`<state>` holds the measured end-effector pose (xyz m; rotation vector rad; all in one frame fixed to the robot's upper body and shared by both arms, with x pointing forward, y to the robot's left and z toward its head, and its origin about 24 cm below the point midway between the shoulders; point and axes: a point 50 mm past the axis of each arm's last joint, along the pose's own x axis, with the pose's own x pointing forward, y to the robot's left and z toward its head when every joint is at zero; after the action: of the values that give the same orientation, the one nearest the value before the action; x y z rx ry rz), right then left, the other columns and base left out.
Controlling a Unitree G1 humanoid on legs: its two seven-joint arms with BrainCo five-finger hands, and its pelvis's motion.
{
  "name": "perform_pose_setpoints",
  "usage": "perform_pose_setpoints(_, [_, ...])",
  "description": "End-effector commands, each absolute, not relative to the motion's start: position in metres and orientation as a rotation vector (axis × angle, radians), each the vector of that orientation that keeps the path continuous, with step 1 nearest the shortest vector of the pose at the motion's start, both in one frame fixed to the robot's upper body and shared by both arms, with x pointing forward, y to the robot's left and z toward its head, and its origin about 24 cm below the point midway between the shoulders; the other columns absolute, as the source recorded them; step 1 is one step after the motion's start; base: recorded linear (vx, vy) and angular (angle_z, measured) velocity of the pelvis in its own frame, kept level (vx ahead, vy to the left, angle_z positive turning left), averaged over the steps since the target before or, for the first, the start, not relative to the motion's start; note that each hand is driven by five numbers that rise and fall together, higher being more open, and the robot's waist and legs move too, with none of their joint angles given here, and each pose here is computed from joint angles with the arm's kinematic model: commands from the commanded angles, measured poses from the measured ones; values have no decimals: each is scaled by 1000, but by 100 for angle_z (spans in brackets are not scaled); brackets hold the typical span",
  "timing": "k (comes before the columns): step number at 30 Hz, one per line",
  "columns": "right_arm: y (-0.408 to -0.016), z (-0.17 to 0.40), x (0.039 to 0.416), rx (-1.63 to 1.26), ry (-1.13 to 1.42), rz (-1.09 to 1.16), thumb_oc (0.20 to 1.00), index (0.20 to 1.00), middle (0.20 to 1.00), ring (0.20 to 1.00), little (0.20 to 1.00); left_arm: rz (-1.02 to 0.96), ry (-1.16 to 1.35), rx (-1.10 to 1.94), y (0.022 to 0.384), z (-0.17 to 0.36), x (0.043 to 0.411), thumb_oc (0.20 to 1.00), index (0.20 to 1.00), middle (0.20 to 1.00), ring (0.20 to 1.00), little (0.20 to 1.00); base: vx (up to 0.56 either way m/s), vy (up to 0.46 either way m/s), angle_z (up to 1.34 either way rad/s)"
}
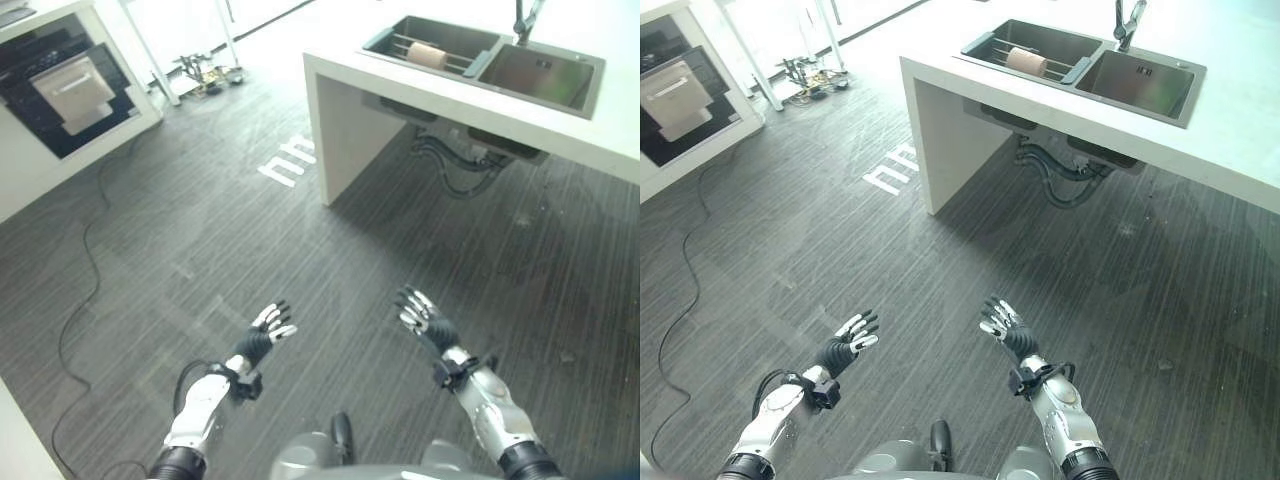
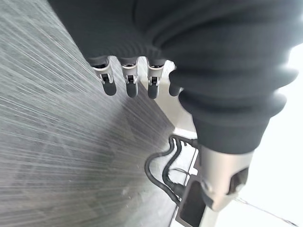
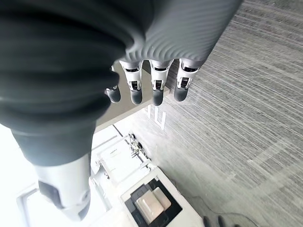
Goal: Place the dishes in the dishwasher.
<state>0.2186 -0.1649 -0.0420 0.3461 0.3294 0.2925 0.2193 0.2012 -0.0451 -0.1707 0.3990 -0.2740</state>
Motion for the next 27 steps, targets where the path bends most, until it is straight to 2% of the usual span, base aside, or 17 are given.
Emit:
perform_pose_setpoints(1, [-177, -26, 226, 361, 240, 283, 1000, 1000, 1000, 1000, 1000, -318, 358, -127, 199, -35, 224, 1000, 1000, 1000, 1000, 1000, 329, -122, 70])
perform_pose_setpoints(13, [-186, -17, 231, 327, 193, 318, 1000, 1000, 1000, 1000, 1000, -355, 385, -114, 191, -44, 212, 1000, 1000, 1000, 1000, 1000, 434, -140, 28])
perform_pose_setpoints(20, [-196, -13, 234, 287, 196, 327, 1000, 1000, 1000, 1000, 1000, -381, 359, -127, 183, -40, 216, 1000, 1000, 1000, 1000, 1000, 294, -90, -41])
perform_pose_setpoints(27, [-189, -25, 226, 276, 254, 351, 1000, 1000, 1000, 1000, 1000, -434, 359, -168, 188, -39, 199, 1000, 1000, 1000, 1000, 1000, 444, 260, -107])
